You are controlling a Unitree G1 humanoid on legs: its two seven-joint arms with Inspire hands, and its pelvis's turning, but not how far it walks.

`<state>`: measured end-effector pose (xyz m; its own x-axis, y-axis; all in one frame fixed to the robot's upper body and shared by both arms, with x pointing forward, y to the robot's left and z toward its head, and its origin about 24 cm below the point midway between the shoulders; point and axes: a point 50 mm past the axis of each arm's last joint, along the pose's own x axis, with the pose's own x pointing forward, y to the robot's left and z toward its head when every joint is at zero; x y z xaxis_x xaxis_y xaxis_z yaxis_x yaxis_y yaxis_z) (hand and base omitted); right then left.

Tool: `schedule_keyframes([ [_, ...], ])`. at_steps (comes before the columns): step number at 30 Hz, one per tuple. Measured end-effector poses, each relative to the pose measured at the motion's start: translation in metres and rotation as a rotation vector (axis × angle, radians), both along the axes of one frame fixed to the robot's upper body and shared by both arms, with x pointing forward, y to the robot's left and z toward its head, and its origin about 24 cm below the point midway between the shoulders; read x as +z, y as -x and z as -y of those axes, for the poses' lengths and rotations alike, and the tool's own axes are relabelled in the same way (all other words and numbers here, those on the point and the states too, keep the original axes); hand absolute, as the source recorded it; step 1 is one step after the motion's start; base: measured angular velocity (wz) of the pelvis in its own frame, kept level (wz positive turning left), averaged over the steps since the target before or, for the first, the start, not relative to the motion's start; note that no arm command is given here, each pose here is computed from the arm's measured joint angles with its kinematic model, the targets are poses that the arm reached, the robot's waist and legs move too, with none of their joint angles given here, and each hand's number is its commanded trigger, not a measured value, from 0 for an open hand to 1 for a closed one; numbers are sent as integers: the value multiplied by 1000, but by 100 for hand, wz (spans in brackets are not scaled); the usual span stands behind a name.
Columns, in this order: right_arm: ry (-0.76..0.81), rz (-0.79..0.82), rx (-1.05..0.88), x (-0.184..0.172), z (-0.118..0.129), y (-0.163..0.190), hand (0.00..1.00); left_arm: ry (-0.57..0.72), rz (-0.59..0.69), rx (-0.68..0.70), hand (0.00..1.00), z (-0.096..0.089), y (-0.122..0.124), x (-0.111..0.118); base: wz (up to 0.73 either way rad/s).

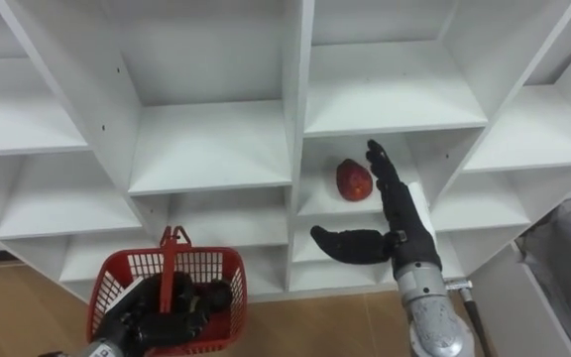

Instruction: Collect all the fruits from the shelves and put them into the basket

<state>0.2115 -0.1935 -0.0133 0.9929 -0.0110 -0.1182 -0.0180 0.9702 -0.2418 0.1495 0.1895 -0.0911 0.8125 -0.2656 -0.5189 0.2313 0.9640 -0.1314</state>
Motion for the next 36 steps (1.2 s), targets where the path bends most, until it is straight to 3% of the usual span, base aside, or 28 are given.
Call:
schedule_keyframes([
  [18,31,-19,-203,-8,35,-12,0,-42,-16,25,100,-10,5,-2,2],
  [36,56,-45,-246,-11,41,-38,0,-41,-17,15,100,-10,-6,-1,6],
])
